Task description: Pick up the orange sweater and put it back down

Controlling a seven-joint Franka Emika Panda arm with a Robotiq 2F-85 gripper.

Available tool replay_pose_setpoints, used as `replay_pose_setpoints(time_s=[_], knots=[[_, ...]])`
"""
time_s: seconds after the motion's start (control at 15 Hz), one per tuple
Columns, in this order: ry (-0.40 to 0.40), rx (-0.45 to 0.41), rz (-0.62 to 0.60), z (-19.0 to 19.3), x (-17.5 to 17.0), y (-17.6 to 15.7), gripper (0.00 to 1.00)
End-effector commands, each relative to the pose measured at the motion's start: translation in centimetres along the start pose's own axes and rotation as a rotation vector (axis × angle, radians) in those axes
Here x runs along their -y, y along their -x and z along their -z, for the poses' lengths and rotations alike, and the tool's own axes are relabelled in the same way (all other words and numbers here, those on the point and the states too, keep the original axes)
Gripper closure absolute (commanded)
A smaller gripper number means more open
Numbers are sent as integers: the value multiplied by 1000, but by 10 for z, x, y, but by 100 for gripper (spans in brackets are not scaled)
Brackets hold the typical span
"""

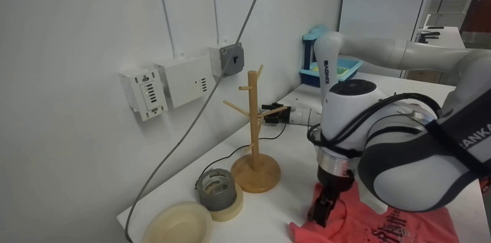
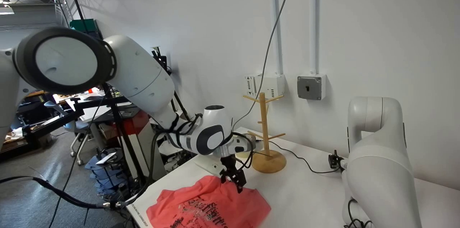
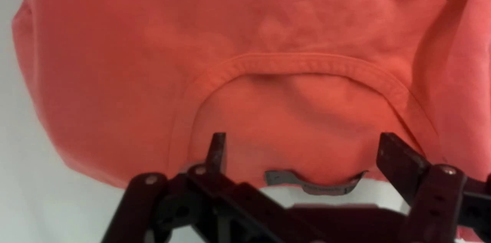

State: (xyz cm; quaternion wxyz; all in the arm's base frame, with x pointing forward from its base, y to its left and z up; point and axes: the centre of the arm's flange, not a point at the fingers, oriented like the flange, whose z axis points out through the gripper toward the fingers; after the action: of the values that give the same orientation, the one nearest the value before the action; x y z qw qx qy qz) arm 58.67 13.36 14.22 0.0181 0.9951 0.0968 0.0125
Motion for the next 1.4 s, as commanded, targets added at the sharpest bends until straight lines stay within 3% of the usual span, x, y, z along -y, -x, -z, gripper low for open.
replay_pose_setpoints(time_s=[0.0,0.27,0.33,0.4,0.53,1.07,1.13,1.33], knots=[[-22,10,13,-16,-2,-16,0],[-30,26,9,-32,0,-19,0],[-32,29,7,-35,0,-19,5],[-33,31,7,-37,0,-20,26],[-35,27,6,-35,1,-22,32],[-16,3,-21,-8,-4,-12,95],[-12,0,-27,0,-4,-9,99],[-19,3,-35,29,-5,5,100]])
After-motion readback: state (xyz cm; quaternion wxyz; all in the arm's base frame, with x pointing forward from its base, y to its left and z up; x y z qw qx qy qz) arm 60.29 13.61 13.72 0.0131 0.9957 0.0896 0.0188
